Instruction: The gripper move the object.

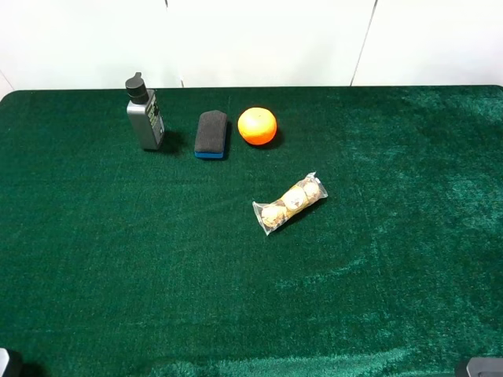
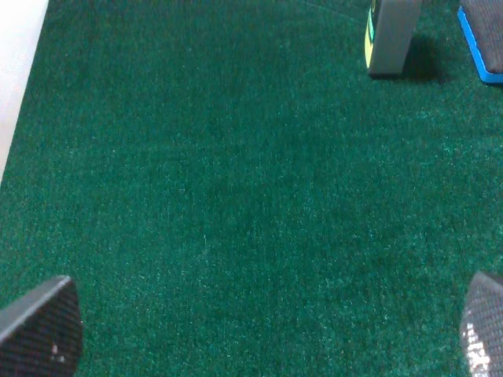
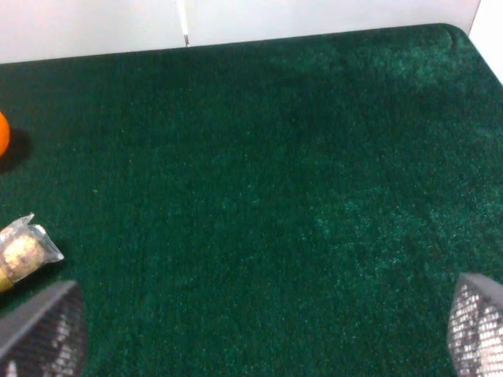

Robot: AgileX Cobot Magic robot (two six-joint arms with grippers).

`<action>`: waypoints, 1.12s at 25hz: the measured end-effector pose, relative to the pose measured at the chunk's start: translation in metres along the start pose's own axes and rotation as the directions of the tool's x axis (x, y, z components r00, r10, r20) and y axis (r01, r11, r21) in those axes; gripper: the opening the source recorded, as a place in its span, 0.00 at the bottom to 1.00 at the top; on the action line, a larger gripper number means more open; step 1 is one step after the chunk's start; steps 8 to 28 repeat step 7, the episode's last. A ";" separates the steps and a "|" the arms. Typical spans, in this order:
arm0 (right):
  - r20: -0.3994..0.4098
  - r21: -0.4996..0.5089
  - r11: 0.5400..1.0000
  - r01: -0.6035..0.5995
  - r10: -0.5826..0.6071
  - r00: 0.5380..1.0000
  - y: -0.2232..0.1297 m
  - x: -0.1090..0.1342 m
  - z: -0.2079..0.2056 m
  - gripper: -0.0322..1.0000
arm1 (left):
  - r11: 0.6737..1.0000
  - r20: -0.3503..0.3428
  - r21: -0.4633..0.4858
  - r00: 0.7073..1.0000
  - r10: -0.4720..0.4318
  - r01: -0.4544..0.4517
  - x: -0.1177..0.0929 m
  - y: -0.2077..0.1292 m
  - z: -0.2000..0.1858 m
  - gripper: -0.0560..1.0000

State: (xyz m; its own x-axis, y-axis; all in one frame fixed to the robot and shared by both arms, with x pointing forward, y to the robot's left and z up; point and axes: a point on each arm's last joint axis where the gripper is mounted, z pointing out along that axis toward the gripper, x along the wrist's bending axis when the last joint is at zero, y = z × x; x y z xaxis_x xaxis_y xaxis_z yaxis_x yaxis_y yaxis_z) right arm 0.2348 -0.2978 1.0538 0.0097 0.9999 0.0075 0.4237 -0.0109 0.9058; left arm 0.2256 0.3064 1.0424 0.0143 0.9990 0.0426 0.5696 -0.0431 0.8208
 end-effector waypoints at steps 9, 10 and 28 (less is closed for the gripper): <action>0.000 0.000 1.000 0.000 0.000 1.000 0.000 0.000 0.000 0.70 | 1.000 0.000 0.000 1.000 0.000 0.000 0.000 0.000 0.000 0.98; 0.000 0.000 1.000 0.000 0.000 1.000 0.000 0.000 0.000 0.70 | 1.000 0.000 0.000 1.000 0.000 0.000 0.000 0.000 0.000 0.98; 0.000 0.000 1.000 0.000 0.000 1.000 0.000 0.000 0.000 0.70 | 1.000 0.000 0.000 1.000 0.000 0.000 0.000 0.000 0.000 0.98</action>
